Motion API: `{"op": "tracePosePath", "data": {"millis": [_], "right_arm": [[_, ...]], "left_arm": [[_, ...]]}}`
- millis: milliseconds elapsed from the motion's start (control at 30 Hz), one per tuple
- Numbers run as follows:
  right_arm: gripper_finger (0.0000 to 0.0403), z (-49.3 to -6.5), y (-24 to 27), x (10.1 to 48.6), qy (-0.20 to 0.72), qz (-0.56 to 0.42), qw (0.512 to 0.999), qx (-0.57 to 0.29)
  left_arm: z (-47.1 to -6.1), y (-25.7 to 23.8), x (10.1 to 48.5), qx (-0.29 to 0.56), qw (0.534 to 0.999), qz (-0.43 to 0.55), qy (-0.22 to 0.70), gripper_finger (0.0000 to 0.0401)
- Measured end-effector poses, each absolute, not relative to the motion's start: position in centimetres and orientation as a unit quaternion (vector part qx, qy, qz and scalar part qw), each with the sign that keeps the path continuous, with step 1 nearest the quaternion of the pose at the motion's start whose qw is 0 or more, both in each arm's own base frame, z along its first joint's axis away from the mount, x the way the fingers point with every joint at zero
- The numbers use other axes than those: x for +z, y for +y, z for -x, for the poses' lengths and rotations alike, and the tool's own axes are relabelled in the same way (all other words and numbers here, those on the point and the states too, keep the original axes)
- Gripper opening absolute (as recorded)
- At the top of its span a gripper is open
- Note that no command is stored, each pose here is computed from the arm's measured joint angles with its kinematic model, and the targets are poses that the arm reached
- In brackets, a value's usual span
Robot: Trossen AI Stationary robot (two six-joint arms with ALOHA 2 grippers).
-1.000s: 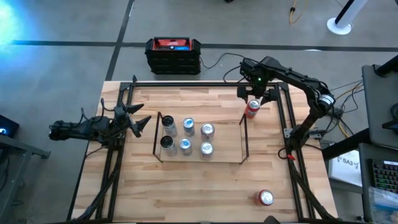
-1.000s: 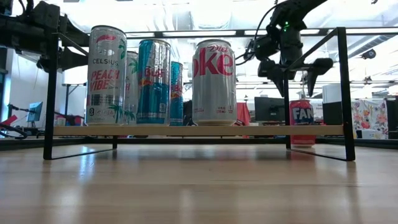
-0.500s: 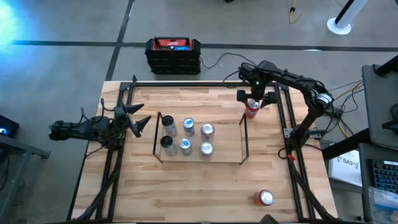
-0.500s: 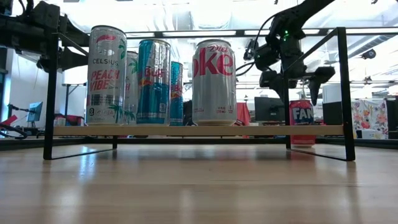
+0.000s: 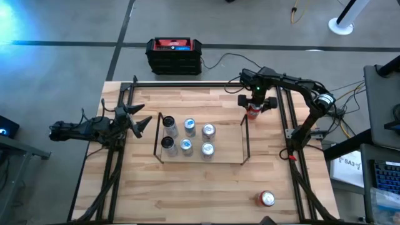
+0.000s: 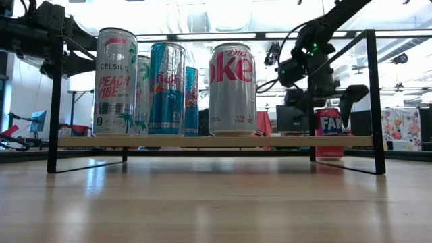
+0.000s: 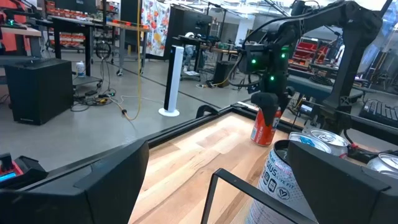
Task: Place canned beverage on shelf
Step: Put the top red soda can on the shelf
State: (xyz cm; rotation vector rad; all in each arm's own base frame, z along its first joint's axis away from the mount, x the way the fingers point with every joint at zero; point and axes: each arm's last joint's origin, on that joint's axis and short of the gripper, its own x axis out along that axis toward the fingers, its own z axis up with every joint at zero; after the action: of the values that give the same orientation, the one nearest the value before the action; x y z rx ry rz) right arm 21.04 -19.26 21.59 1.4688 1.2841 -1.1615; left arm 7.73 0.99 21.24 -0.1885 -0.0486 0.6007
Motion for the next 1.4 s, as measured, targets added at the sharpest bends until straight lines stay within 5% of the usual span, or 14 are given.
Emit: {"op": "tracePosePath", "data": {"millis": [633, 1067, 1400], "right_arm": [[0.0327, -21.4, -19.7, 21.3, 0.505, -0.567, 0.462, -0.459], [0.0287, -21.6, -19.6, 21.5, 0.496, -0.572, 0.467, -0.457], [0.0287, -23.1, -20.7, 24.8, 0.455, -0.566, 0.516, -0.454]], "left_arm": [[-7.7, 1.0, 21.2, 0.295, 0.951, 0.093, -0.024, 0.0368], [-7.7, 1.0, 21.2, 0.296, 0.951, 0.093, -0.024, 0.0368], [-7.7, 1.0, 21.2, 0.296, 0.951, 0.093, -0.024, 0.0368]]}}
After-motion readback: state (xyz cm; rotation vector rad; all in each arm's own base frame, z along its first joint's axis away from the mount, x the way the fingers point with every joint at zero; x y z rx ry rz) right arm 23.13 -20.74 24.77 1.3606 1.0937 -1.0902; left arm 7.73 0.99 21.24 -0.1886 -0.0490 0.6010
